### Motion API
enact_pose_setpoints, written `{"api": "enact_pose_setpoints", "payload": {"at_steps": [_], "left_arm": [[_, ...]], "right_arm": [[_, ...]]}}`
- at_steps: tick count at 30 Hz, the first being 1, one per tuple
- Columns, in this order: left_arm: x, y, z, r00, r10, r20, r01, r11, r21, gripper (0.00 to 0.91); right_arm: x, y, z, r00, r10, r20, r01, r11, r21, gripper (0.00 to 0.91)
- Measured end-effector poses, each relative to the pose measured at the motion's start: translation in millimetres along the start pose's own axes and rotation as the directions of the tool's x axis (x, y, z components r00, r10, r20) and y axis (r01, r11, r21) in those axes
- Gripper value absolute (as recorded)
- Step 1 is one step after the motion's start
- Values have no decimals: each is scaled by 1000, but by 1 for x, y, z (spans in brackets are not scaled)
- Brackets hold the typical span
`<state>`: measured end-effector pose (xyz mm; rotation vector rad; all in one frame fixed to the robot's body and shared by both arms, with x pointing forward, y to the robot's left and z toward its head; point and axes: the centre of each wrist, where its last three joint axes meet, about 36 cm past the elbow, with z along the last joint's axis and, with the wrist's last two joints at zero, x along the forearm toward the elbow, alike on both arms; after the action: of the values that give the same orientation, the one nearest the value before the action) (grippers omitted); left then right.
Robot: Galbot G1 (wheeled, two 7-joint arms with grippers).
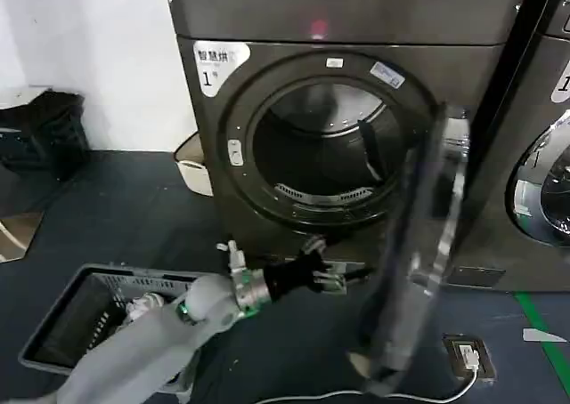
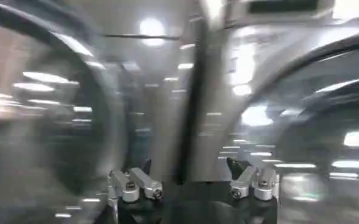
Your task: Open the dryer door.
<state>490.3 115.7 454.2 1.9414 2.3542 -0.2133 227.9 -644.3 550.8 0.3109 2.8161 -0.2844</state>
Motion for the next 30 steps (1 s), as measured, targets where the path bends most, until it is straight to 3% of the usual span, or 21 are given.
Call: {"api": "enact_pose_setpoints", "payload": {"at_steps": [6, 13, 20, 30], "left_arm": [[-30, 0, 1, 999, 42, -14, -42, 999, -13, 907], [-71, -1, 2, 996, 82, -18, -83, 996, -23, 907], [-123, -10, 7, 994, 108, 2, -108, 994, -17, 907], [-182, -9, 20, 993, 121, 10, -121, 991, -61, 907]], "right_arm": [[41, -32, -36, 917, 398, 22, -396, 906, 147, 907], [91, -72, -60, 756, 654, 27, -635, 722, 274, 907], [117, -83, -83, 702, 711, 54, -689, 656, 308, 907], [124, -75, -100, 739, 669, 79, -656, 690, 305, 907]]}}
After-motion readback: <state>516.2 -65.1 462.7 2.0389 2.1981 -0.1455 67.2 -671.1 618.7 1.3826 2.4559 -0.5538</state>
